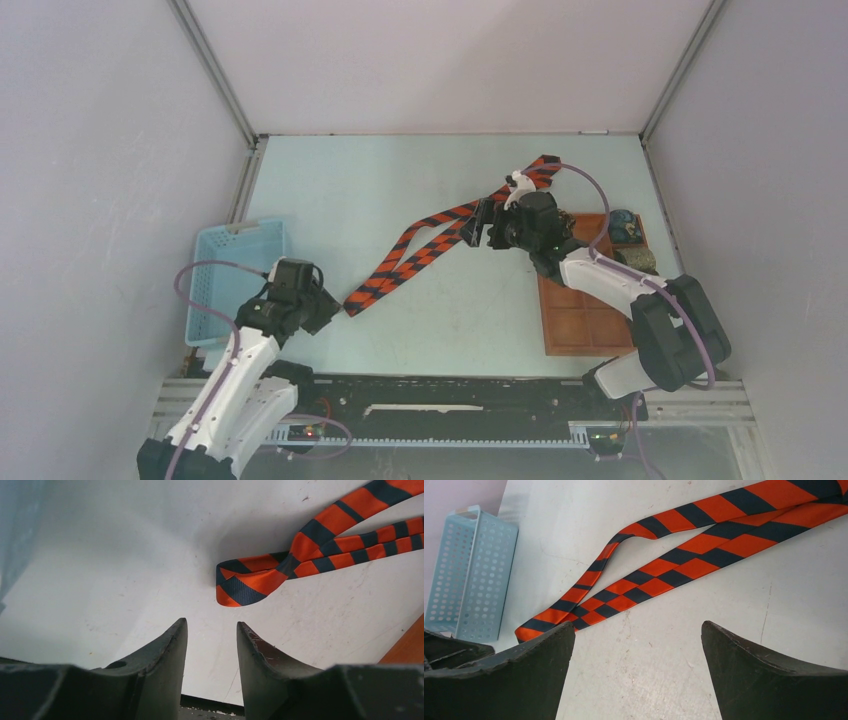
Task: Roll the ties
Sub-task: Flatten out the tie at the center of the board.
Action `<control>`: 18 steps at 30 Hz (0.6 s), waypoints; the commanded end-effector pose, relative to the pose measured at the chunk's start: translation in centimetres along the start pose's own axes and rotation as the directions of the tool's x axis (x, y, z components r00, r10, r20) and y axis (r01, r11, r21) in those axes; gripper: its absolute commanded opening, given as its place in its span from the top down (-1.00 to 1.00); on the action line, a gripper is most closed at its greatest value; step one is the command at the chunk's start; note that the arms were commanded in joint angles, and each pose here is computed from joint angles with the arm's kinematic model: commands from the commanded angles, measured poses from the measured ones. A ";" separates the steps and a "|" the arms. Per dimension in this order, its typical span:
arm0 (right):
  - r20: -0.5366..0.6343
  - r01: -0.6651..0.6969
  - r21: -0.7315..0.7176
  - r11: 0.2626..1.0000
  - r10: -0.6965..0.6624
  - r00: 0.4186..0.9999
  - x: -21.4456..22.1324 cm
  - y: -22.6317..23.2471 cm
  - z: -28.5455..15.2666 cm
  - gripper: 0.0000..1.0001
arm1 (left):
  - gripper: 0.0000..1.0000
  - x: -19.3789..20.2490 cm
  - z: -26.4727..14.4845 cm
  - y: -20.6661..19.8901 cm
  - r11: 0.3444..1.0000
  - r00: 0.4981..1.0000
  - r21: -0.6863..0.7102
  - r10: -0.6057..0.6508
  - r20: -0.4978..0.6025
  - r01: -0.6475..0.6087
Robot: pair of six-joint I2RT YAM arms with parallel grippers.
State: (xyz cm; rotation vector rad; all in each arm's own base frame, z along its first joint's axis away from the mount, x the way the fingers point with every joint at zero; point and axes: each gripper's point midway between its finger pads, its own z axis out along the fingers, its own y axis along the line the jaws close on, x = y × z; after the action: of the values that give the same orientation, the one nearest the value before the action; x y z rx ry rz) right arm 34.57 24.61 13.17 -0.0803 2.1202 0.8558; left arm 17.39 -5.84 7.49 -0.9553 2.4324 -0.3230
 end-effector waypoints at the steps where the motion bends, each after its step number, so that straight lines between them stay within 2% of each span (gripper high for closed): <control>1: 0.035 0.005 -0.039 0.999 -0.003 0.999 -1.1 0.8 0.2 -0.99 | 0.05 -0.2 1.0 -2.3 0.996 1.000 0.084 0.004 -0.001 -0.004; 18: 0.027 -0.007 -0.054 0.999 0.009 1.000 -1.0 0.7 0.4 -0.99 | 0.05 1.0 5.1 -2.9 0.998 0.997 0.053 0.027 -0.074 -0.023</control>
State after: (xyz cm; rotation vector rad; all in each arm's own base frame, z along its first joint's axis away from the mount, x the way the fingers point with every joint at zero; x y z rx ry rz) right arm 34.63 24.87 13.22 -0.0894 2.1148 0.8892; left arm 20.42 -8.33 4.52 -0.9136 2.4985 -0.3940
